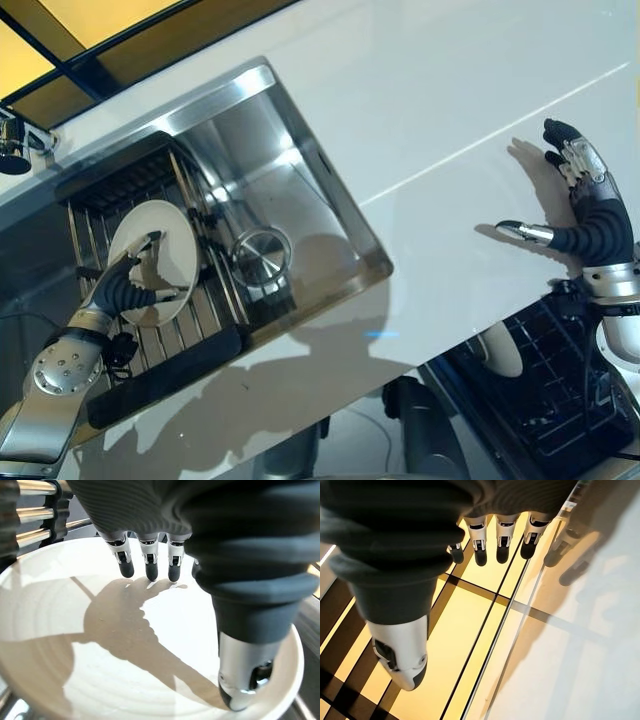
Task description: Pick up plates and place into dishwasher.
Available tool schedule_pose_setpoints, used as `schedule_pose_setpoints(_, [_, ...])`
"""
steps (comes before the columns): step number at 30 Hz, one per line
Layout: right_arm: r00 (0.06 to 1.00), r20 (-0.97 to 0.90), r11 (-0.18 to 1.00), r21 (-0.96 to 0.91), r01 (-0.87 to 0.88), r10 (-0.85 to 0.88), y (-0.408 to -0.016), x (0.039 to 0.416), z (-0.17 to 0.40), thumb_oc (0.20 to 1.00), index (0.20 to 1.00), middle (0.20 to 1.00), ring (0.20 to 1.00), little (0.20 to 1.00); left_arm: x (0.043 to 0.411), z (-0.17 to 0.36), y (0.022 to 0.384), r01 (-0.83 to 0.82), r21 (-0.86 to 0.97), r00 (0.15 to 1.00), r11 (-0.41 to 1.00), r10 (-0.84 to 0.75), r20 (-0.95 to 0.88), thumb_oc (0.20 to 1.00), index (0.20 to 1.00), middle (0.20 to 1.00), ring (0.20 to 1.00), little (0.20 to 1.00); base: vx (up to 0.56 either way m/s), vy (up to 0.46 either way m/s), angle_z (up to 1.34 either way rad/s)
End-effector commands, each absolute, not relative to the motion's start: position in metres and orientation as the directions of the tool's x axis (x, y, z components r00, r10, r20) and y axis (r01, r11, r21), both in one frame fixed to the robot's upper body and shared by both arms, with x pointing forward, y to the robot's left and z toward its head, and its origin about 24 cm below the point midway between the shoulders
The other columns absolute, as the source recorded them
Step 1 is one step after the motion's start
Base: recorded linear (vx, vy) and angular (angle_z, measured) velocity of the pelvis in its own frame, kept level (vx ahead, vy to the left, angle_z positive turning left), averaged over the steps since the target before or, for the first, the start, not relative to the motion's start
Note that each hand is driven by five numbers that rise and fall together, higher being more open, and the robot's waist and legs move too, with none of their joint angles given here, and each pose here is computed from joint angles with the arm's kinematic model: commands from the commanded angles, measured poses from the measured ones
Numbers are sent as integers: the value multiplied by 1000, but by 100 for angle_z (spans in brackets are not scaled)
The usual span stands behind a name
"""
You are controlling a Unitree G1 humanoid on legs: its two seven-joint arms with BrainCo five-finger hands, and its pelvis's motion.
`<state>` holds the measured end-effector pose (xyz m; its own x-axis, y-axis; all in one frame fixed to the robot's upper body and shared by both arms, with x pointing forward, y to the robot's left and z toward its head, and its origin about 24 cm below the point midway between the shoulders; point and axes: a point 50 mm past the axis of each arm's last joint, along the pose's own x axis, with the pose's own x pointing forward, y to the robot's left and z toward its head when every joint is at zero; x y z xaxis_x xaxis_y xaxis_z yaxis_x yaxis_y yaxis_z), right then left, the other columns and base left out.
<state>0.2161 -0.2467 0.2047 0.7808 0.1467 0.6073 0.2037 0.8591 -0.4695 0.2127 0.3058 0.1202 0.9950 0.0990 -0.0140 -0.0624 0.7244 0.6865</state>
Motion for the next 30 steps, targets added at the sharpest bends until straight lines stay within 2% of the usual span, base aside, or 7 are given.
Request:
schedule_pose_setpoints(1, [914,403,818,-541,196,48,-272,223,160,1000,1000,1000,1000,1000,214,139,295,-42,711,999,702,19,40,1000,1000,1000,1000,1000,0,0,0])
schedule_pose_setpoints(4, [916,398,815,-546,196,46,-273,223,159,1000,1000,1000,1000,1000,215,139,299,-97,754,995,650,74,63,1000,1000,1000,1000,1000,0,0,0])
schedule_pose_setpoints(8, [921,388,812,-551,190,47,-274,224,160,1000,1000,1000,1000,1000,207,150,333,-340,909,908,242,336,250,1000,1000,1000,1000,1000,0,0,0])
schedule_pose_setpoints(13, [927,372,803,-567,185,50,-278,223,161,1000,1000,1000,1000,1000,190,164,367,-436,900,810,26,447,380,1000,1000,1000,1000,1000,3,40,1])
schedule_pose_setpoints(23, [935,345,783,-602,157,78,-275,223,158,1000,1000,1000,1000,1000,173,183,382,-620,775,655,-123,463,597,1000,1000,1000,1000,1000,4,64,0])
schedule_pose_setpoints(30, [935,337,771,-623,131,113,-268,230,163,1000,1000,1000,1000,1000,194,184,371,-606,795,716,-22,420,558,1000,1000,1000,1000,1000,-6,54,-7])
